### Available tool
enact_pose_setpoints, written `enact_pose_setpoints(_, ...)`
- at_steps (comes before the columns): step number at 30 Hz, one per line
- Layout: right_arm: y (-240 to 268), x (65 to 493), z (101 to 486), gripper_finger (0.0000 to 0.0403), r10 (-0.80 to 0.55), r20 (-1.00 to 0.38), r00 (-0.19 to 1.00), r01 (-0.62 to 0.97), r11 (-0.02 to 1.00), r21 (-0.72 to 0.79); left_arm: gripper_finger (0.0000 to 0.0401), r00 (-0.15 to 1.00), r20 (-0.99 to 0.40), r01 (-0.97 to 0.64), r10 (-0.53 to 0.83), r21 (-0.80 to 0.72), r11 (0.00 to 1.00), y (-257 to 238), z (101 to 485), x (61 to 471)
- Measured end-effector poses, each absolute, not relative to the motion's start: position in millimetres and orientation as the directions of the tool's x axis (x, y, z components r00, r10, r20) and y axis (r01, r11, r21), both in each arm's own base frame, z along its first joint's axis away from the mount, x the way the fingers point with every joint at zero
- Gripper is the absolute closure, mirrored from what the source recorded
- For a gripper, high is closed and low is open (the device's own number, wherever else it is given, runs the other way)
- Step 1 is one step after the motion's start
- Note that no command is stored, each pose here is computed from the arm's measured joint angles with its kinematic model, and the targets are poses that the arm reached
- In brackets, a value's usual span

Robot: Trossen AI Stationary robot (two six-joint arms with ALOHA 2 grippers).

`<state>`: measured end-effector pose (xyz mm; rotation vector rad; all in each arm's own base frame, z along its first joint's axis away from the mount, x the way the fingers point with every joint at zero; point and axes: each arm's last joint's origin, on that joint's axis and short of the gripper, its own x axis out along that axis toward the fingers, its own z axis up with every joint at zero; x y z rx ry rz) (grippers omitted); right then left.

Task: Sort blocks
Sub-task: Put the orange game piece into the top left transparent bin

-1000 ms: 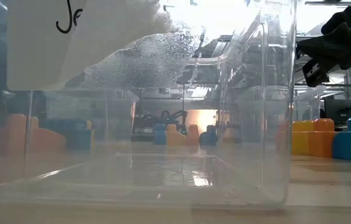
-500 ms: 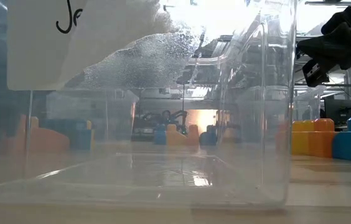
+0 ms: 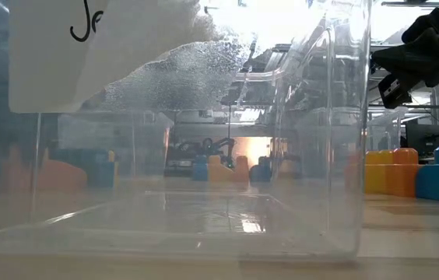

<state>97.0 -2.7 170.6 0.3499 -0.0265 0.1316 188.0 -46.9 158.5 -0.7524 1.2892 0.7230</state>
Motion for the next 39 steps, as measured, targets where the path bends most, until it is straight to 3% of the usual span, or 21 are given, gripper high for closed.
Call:
enact_pose_setpoints(7, -3, 97, 171, 0.0402, 0.124, 0.049, 0.991, -0.133, 0.931, 0.34, 0.0185, 0.07, -0.997, -0.778, 0.033, -0.034, 0.628, -46, 142, 196)
enact_pose_setpoints(11, -3, 97, 171, 0.0402, 0.124, 0.049, 0.991, -0.133, 0.931, 0.34, 0.0227, 0.104, -0.994, -0.757, -0.015, -0.089, 0.647, -49, 148, 201)
enact_pose_setpoints(15, -3, 97, 171, 0.0402, 0.124, 0.049, 0.991, -0.133, 0.931, 0.34, 0.0299, 0.18, -0.983, -0.706, -0.039, -0.156, 0.691, -52, 174, 205)
enact_pose_setpoints(18, -3, 97, 171, 0.0402, 0.124, 0.049, 0.991, -0.133, 0.931, 0.34, 0.0299, 0.265, -0.962, -0.648, -0.062, -0.225, 0.728, -52, 206, 203)
enact_pose_setpoints(21, -3, 97, 171, 0.0402, 0.124, 0.049, 0.991, -0.133, 0.931, 0.34, 0.0299, 0.424, -0.902, -0.556, -0.085, -0.334, 0.761, -49, 250, 199)
enact_pose_setpoints(24, -3, 97, 171, 0.0402, 0.124, 0.049, 0.991, -0.133, 0.931, 0.34, 0.0299, 0.62, -0.783, -0.518, 0.053, -0.358, 0.776, -36, 297, 191)
enact_pose_setpoints(27, -3, 97, 171, 0.0402, 0.124, 0.049, 0.991, -0.133, 0.931, 0.34, 0.0299, 0.696, -0.642, -0.575, 0.32, -0.232, 0.785, -13, 332, 181)
enact_pose_setpoints(31, -3, 97, 171, 0.0402, 0.124, 0.049, 0.991, -0.133, 0.931, 0.34, 0.0299, 0.594, -0.615, -0.682, 0.519, -0.043, 0.73, 28, 350, 174)
enact_pose_setpoints(39, -3, 97, 171, 0.0402, 0.124, 0.049, 0.991, -0.133, 0.931, 0.34, 0.0281, 0.24, -0.816, -0.748, 0.526, 0.19, 0.636, 116, 315, 172)
